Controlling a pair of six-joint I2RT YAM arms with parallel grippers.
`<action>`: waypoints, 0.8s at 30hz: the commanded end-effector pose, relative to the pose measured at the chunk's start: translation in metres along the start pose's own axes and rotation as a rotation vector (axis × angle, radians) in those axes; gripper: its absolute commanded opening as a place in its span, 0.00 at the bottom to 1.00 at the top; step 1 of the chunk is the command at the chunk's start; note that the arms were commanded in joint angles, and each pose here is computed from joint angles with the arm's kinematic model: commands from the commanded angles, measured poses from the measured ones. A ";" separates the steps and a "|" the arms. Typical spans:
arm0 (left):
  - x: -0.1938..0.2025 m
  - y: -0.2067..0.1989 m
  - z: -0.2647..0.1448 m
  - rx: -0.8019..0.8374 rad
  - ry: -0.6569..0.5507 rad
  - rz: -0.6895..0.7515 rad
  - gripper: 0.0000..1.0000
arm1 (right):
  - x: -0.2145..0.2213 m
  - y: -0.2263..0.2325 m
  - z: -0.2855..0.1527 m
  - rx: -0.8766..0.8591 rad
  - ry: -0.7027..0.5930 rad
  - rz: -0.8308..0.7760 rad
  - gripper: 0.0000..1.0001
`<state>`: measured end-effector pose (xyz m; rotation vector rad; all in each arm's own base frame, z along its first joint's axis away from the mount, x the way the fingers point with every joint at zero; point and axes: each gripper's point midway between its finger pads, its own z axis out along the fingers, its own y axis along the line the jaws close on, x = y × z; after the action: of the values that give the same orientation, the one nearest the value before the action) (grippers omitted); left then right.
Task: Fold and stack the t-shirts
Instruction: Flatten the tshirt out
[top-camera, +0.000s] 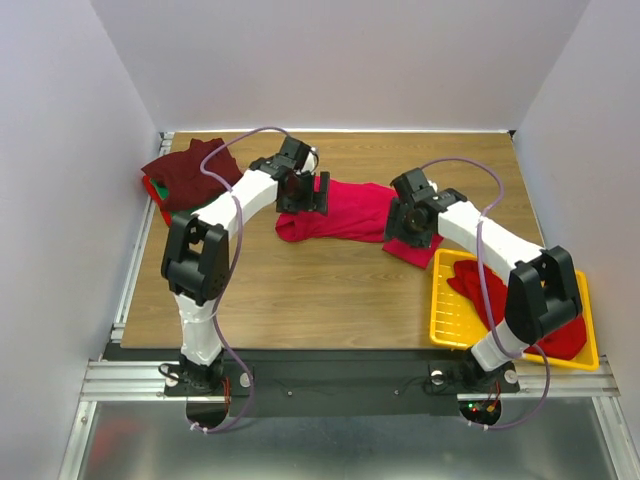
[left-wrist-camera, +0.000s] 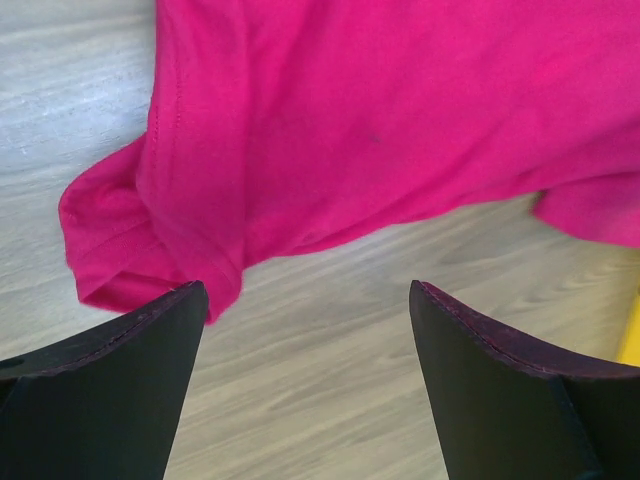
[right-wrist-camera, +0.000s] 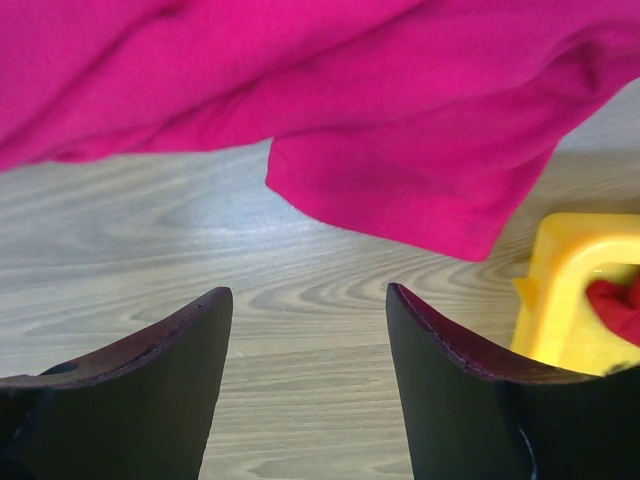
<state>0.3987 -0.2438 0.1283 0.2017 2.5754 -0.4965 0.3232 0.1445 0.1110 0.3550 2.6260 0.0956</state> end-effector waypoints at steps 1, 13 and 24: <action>-0.007 0.025 0.014 -0.098 -0.008 0.040 0.94 | 0.012 0.013 0.014 -0.049 0.014 -0.028 0.68; -0.019 0.038 0.032 -0.172 -0.030 0.052 0.87 | 0.010 0.028 0.045 -0.043 0.014 -0.045 0.66; -0.012 0.030 0.053 -0.098 0.004 0.050 0.70 | 0.005 0.022 0.074 0.056 0.011 -0.063 0.61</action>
<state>0.4302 -0.2287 0.0714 0.2070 2.6263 -0.3068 0.3347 0.1628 0.0343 0.3017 2.7382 0.0209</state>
